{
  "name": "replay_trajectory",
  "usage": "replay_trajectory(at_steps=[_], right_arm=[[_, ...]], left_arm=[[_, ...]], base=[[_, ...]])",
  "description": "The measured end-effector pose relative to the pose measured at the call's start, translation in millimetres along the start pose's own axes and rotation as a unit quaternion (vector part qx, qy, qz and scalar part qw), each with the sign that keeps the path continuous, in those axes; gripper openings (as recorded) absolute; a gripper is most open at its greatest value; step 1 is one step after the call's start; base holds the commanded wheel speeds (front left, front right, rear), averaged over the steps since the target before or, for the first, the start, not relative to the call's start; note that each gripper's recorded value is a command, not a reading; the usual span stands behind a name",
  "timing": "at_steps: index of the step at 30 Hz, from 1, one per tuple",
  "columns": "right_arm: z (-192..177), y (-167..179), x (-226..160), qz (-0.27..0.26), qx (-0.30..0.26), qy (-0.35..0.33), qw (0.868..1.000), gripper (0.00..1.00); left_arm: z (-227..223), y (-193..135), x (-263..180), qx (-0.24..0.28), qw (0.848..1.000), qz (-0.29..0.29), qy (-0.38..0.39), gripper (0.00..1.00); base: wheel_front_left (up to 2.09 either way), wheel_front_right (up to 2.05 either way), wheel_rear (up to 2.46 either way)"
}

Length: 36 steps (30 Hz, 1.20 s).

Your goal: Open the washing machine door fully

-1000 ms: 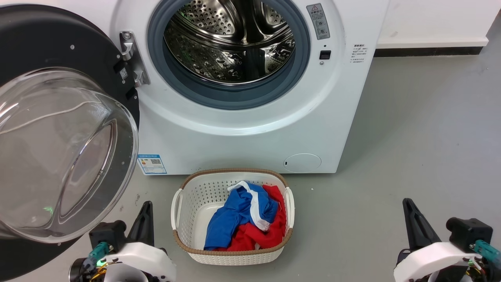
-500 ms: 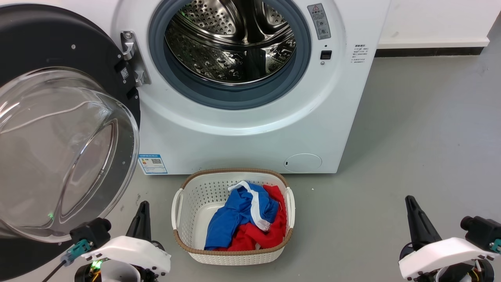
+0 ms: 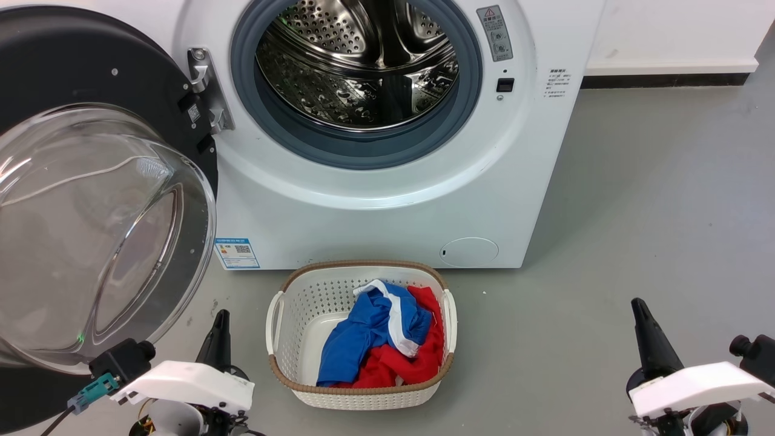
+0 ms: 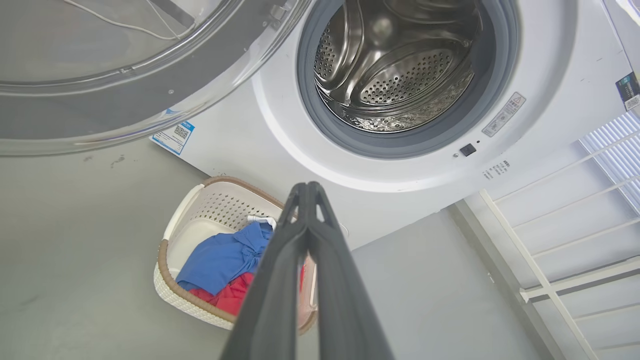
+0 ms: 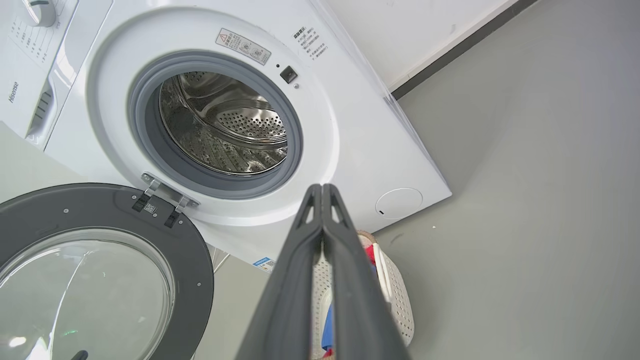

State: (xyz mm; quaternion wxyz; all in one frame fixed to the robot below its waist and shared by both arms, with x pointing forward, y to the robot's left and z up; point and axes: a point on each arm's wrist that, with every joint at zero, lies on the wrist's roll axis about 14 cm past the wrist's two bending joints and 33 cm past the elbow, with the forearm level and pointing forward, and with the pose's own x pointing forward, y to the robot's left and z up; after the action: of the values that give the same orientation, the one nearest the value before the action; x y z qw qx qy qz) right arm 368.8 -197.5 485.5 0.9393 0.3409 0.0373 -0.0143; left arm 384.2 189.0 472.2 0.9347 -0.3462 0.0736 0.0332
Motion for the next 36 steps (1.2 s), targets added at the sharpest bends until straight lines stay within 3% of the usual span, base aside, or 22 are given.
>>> replay_trajectory(at_steps=[18, 36], right_arm=[[4.1, 1.2, 4.9, 0.001, 0.118, -0.004, 0.993, 0.0], [6.9, 2.3, 8.0, 0.005, 0.216, -0.007, 0.976, 0.0]], left_arm=[[3.5, -1.5, 0.7, -0.119, 0.993, -0.005, 0.004, 0.0], [10.2, -4.5, 0.8, -0.218, 0.976, -0.019, -0.001, 0.0]], base=[[0.0, 0.0, 0.0], [0.0, 0.0, 0.0]])
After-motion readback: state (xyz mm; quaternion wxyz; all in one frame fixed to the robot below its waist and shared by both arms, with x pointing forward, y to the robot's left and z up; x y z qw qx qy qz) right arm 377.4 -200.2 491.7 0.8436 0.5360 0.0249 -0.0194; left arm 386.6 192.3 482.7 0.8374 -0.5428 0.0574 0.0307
